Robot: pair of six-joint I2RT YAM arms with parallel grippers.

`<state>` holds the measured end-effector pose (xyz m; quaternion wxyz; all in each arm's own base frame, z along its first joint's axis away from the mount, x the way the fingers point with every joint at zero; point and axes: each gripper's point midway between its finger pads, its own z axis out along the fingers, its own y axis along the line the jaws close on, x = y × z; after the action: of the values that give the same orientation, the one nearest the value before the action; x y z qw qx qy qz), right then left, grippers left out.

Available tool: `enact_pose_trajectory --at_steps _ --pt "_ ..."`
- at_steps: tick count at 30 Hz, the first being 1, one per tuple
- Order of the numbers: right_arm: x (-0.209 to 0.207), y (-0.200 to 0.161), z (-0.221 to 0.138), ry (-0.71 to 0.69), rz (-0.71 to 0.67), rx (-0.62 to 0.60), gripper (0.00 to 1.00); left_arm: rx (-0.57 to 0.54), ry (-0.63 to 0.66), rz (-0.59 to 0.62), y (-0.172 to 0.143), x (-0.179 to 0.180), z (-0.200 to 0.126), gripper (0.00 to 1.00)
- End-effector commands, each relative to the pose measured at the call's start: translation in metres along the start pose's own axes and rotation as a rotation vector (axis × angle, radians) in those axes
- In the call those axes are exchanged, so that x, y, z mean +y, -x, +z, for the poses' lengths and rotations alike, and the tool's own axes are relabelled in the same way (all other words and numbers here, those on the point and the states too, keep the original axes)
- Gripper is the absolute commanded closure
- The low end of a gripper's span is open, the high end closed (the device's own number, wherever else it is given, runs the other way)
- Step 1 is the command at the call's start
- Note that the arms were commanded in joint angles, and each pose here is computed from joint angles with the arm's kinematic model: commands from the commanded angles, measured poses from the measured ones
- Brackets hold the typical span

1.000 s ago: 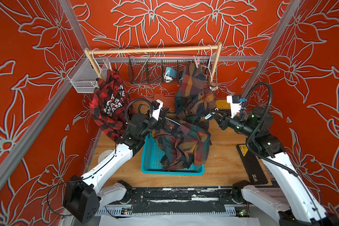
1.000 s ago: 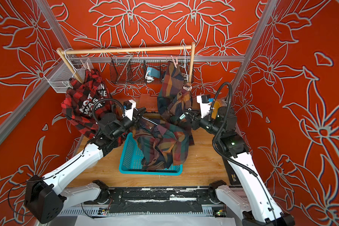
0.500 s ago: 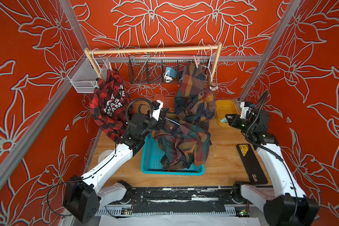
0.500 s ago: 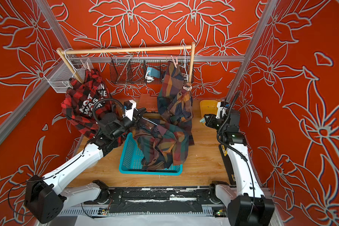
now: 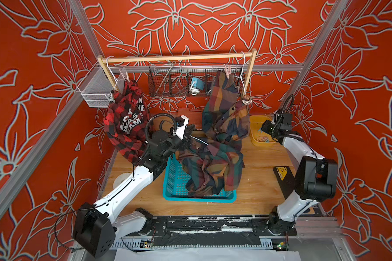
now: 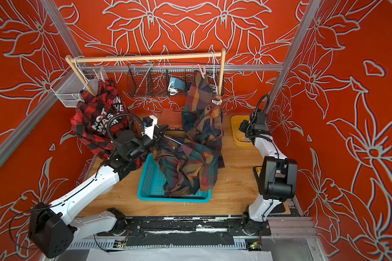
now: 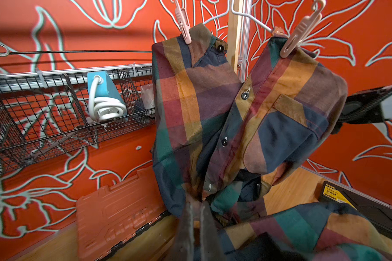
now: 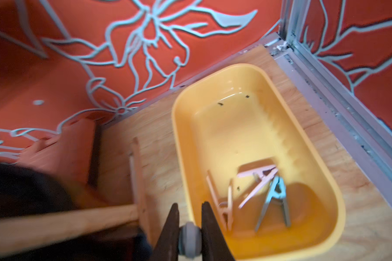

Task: Remove the clothespins securing long-sleeve shirts to the hanger
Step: Place the clamp in the storage box, then remove the clamp from the hanger.

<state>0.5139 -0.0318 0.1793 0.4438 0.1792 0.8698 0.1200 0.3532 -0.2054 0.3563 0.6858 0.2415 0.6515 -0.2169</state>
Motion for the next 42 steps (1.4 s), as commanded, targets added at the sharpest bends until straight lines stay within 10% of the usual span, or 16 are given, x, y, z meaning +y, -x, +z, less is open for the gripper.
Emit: enact_pose_trajectory --at_steps 1,4,8,18,27,42 --pt "-0.016 0.009 0.026 -0.069 0.003 0.002 0.91 -0.021 0.001 0.018 0.006 0.002 -0.003 1.0" --pt "-0.017 0.004 0.043 -0.067 -0.002 0.051 0.57 -0.02 0.004 0.02 0.006 0.003 -0.003 1.0" --pt "-0.006 0.02 0.032 -0.038 -0.01 0.015 0.45 -0.015 0.005 0.017 0.004 0.004 -0.002 1.0" --pt "0.087 -0.001 -0.134 0.408 -0.103 -0.12 0.47 0.005 0.001 0.01 -0.001 0.005 0.002 1.0" --pt "0.175 -0.104 -0.313 0.864 -0.62 -0.161 0.46 0.019 0.001 0.015 -0.002 0.006 0.003 1.0" --pt "0.275 -0.154 -0.297 0.97 -0.904 -0.033 0.46 0.025 -0.02 0.01 0.002 0.003 0.002 1.0"
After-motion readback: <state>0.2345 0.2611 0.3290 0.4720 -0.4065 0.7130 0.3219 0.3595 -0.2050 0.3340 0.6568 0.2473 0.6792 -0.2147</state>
